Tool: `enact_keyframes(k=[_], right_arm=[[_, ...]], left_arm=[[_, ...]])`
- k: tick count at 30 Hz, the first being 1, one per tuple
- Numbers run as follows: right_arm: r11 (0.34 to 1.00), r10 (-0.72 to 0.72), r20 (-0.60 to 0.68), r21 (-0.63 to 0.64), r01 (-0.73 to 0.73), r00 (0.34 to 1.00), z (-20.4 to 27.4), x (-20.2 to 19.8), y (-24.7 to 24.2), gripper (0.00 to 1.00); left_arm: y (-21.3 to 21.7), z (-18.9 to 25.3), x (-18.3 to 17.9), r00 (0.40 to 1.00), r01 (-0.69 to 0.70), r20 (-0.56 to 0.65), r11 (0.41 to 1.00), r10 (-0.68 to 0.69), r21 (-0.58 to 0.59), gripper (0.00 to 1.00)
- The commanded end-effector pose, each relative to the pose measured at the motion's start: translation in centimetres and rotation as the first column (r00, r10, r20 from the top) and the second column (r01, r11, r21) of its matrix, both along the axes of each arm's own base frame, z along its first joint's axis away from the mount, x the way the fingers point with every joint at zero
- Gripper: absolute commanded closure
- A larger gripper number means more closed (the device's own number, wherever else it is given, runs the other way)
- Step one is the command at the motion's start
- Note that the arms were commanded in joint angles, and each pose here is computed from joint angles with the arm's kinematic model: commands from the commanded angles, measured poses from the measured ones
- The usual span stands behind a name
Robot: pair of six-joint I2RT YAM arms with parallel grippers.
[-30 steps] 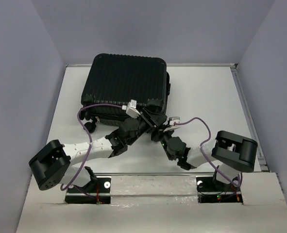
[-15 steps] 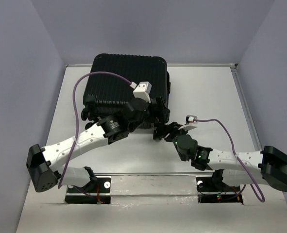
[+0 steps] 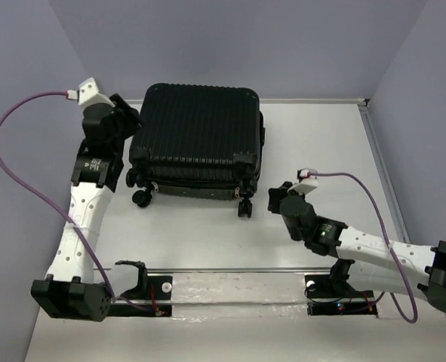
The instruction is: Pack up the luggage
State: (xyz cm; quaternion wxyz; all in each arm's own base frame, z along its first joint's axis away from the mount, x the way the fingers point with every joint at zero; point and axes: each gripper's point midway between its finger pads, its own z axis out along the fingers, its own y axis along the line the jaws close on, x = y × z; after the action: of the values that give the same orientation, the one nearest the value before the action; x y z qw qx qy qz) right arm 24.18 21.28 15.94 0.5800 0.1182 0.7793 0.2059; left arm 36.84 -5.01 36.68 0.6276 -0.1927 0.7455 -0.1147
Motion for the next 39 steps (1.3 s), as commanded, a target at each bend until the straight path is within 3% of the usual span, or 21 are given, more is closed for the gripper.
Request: enact_keyframes(k=[1,4,10,15,16,22,27,31,39], right_arm=[[0.998,-0.003,0.029,-0.067,0.005,1.000,4.3,3.8,-1.6,0.93],[0.993,-0.025,0.023,-0.112,0.028,0.999,6.3,6.7,-3.1,0.93],[0.990,-0.004,-0.048,-0.143,-0.003,0.999,7.6,12.6,-2.7,0.93],[0.985,0.024,-0.117,-0.166,-0.044,0.993,5.8,16.4,-1.5,0.92],[0.983,0.042,-0.151,-0.172,-0.068,0.988,4.5,16.9,-0.7,0.92],[0.980,0.053,-0.195,-0.178,-0.088,0.979,3.2,20.0,-0.6,0.92],[0.981,0.091,-0.253,-0.145,-0.131,0.963,1.5,22.0,0.0,0.90],[0.978,0.134,-0.268,-0.120,-0.171,0.954,1.1,22.7,1.3,0.87],[0.939,0.311,-0.303,-0.049,-0.341,0.901,0.8,24.8,5.9,0.80]], left_arm=[[4.1,-0.7,2.3,1.000,0.002,0.004,0.993,-0.001,-0.119,0.48],[4.8,-2.3,4.2,0.998,0.060,-0.005,0.969,-0.063,-0.239,0.54],[12.4,-7.4,7.5,0.987,-0.147,-0.113,0.906,0.110,-0.396,0.52],[15.1,-10.3,10.5,0.969,-0.216,-0.196,0.906,0.152,-0.364,0.47],[15.4,-13.1,11.4,0.955,-0.233,-0.262,0.900,0.140,-0.368,0.47],[14.8,-19.8,12.9,0.919,-0.199,-0.391,0.914,0.049,-0.354,0.45],[10.9,-24.3,12.3,0.881,-0.139,-0.471,0.930,-0.041,-0.340,0.45],[8.9,-25.4,11.3,0.872,-0.105,-0.482,0.932,-0.081,-0.348,0.44],[2.6,-30.1,3.3,0.808,-0.049,-0.557,0.920,-0.193,-0.390,0.45]])
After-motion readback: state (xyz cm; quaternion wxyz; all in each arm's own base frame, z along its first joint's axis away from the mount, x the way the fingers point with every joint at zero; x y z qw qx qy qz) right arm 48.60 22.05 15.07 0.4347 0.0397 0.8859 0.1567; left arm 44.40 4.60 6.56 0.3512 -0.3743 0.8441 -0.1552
